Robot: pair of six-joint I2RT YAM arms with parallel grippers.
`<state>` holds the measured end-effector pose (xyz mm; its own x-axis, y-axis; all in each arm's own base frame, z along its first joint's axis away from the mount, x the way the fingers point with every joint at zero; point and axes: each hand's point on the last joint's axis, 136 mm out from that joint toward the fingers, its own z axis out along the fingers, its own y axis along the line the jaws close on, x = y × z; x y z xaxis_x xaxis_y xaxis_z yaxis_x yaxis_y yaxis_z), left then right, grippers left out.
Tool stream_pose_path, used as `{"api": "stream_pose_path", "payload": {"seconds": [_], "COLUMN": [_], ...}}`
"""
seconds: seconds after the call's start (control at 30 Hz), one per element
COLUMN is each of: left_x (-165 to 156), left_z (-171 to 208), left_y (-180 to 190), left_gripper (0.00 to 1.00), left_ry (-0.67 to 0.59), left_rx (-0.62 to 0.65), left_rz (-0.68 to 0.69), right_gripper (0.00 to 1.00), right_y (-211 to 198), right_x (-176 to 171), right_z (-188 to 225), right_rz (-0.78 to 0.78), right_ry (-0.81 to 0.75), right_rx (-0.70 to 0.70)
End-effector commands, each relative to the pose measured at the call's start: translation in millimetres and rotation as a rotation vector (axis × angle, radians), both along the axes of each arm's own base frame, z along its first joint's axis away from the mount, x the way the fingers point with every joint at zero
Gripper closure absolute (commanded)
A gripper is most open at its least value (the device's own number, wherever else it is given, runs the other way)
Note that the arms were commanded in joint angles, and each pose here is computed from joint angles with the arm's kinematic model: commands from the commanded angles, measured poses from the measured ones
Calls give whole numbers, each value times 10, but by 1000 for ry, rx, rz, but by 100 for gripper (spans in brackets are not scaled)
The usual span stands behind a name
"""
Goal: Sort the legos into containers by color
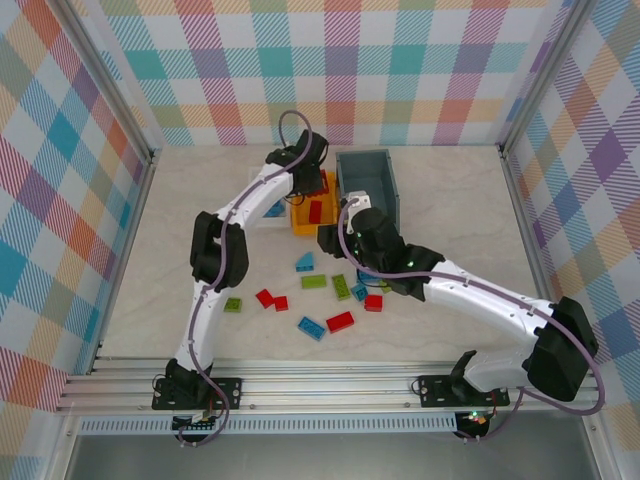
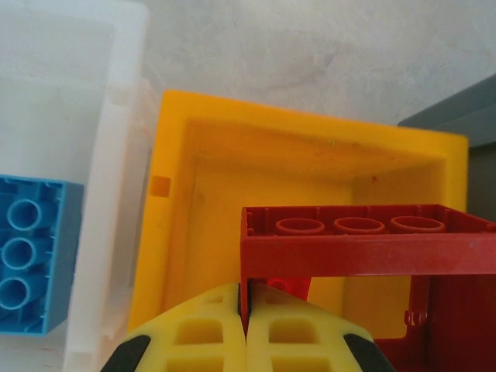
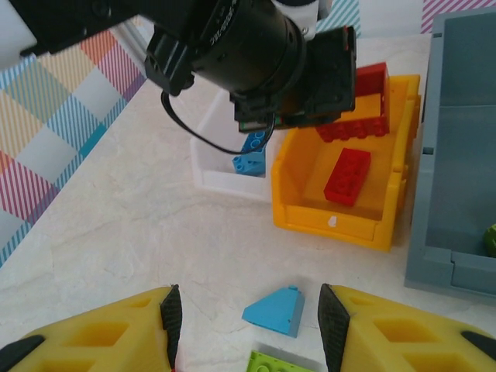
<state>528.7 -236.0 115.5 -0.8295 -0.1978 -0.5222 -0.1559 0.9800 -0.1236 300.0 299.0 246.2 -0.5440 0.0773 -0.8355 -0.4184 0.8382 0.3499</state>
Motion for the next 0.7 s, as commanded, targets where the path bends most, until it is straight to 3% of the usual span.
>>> {"api": "stream_pose_path", "payload": {"seconds": [0.0,0.43,0.67], "left_x": [-31,-78,-92], "left_z": [-13,-294,26], "left_y": [36,47,-5], "left_gripper": [100,100,80], "left_ry": [24,86,49], "left_rx": [17,40,-7], "left_rz": [-14,-18,-38], "right_gripper": [48,47,47], "right_y": [-24,-109,-135], "right_x": [56,37,3], "right_z": [145,37,16], "right_rz": [-23,-40,-31], "right_ry": [-18,27,39], "right_rx": [50,44,33]}}
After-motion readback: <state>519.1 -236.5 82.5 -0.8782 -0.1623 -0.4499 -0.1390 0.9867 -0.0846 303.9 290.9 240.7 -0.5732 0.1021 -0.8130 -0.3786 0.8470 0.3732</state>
